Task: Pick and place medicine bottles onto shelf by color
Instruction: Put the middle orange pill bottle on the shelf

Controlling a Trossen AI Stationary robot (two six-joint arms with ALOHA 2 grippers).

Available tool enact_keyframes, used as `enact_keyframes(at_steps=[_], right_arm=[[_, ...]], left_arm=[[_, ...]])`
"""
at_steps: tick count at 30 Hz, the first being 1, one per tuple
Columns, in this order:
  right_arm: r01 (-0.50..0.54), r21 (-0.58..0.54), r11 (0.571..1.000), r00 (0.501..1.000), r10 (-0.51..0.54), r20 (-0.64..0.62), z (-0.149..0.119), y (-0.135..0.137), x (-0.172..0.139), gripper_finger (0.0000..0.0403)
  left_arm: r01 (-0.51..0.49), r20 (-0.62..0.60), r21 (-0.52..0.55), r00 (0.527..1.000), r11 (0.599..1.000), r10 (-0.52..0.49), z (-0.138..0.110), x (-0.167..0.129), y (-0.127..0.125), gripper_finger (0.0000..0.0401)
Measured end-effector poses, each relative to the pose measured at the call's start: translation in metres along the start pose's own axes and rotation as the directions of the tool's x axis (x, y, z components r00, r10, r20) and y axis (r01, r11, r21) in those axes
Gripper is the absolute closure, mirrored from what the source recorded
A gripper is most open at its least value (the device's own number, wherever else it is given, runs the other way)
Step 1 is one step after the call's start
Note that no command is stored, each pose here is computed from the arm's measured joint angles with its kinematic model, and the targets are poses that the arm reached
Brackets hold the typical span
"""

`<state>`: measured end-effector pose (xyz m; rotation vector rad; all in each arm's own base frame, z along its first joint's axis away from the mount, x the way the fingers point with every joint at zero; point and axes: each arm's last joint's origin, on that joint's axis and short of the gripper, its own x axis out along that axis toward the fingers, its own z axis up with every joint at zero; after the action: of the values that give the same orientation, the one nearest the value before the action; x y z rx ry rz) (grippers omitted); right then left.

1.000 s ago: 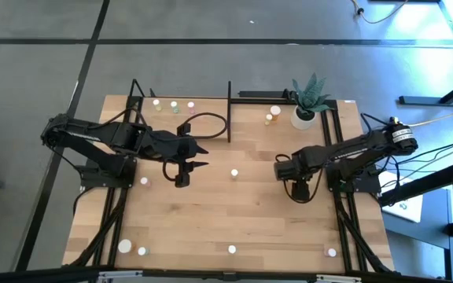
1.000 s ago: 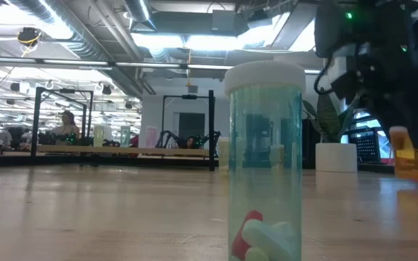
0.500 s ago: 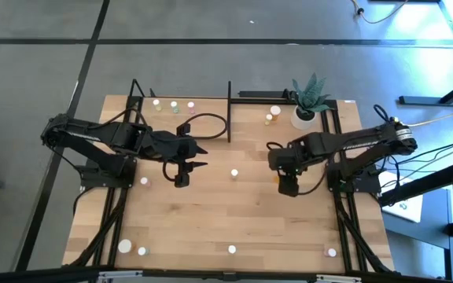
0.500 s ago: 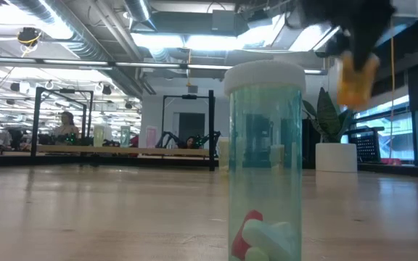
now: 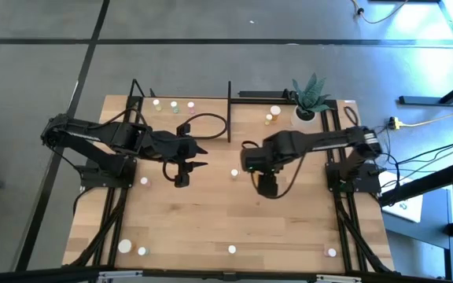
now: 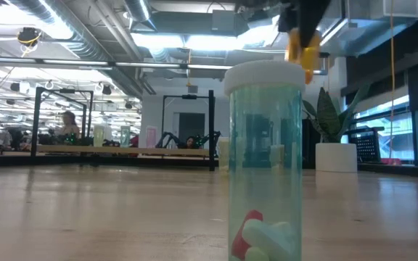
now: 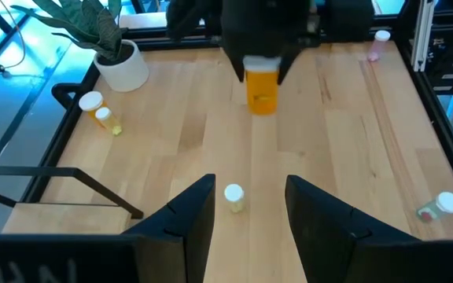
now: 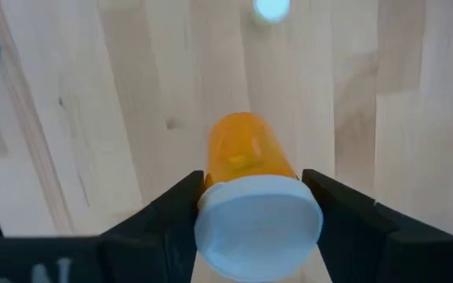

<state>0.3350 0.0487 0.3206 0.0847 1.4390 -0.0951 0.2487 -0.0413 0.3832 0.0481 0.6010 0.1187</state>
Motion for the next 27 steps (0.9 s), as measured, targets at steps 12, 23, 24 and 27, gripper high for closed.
enact_keyframes(at_steps=[12,23,24,27], right_arm=[[-0.01,-0.06,0.998,0.999,0.013,0.041,0.05,0.025,0.012,0.0196],[-0.004,-0.105,0.994,1.0,0.002,-0.014,0.069,0.041,0.055,0.0196],[-0.001,-0.106,0.994,1.0,-0.002,-0.025,0.07,0.042,0.06,0.0196],[0.004,-0.113,0.994,0.999,-0.01,-0.051,0.073,0.043,0.072,0.0196]], left_arm=[[0.084,-0.009,0.0,0.996,0.996,-0.084,-0.001,-0.001,-0.004,0.0253],[0.152,-0.012,-0.017,0.988,0.988,-0.152,-0.003,-0.007,-0.024,0.0253],[0.158,-0.012,-0.018,0.987,0.987,-0.158,-0.004,-0.008,-0.026,0.0253],[0.175,-0.012,-0.011,0.984,0.984,-0.175,-0.004,-0.01,-0.031,0.0253]])
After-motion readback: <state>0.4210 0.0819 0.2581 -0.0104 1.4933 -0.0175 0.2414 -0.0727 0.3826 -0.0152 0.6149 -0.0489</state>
